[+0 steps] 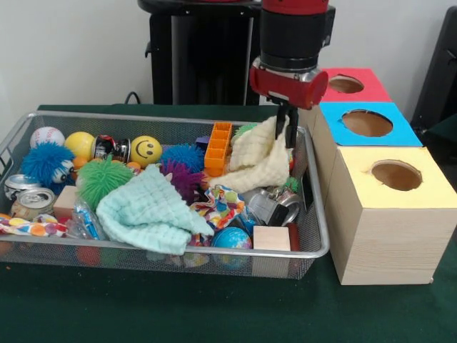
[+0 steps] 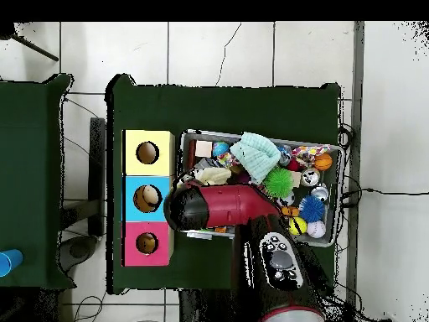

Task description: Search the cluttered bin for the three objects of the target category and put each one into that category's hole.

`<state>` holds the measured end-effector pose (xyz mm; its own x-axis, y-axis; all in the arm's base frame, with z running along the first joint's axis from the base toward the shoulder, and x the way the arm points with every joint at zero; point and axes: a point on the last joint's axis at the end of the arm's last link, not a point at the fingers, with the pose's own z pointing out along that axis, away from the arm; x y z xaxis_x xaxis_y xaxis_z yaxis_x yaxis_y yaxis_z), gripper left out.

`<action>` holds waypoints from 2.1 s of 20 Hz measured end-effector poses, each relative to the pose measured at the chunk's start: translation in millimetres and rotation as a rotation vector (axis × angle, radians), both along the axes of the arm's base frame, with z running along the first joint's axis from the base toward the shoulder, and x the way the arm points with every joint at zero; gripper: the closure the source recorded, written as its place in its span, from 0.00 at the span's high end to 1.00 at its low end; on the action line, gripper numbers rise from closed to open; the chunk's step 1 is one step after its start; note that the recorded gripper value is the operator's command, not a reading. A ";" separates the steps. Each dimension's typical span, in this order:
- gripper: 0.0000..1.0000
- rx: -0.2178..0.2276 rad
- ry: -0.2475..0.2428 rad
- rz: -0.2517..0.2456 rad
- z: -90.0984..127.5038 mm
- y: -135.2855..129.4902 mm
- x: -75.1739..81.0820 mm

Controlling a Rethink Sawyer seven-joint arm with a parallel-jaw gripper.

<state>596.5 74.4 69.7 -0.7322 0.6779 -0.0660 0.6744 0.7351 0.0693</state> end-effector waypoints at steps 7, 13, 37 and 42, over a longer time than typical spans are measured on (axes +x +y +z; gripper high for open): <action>0.00 -0.025 0.000 0.020 -44.5 8.8 -6.4; 0.00 -0.041 0.020 0.007 -62.6 -2.5 -9.5; 1.00 -0.049 0.004 -0.055 -61.1 -40.9 3.7; 1.00 -0.012 0.001 -0.110 -23.2 -46.5 19.1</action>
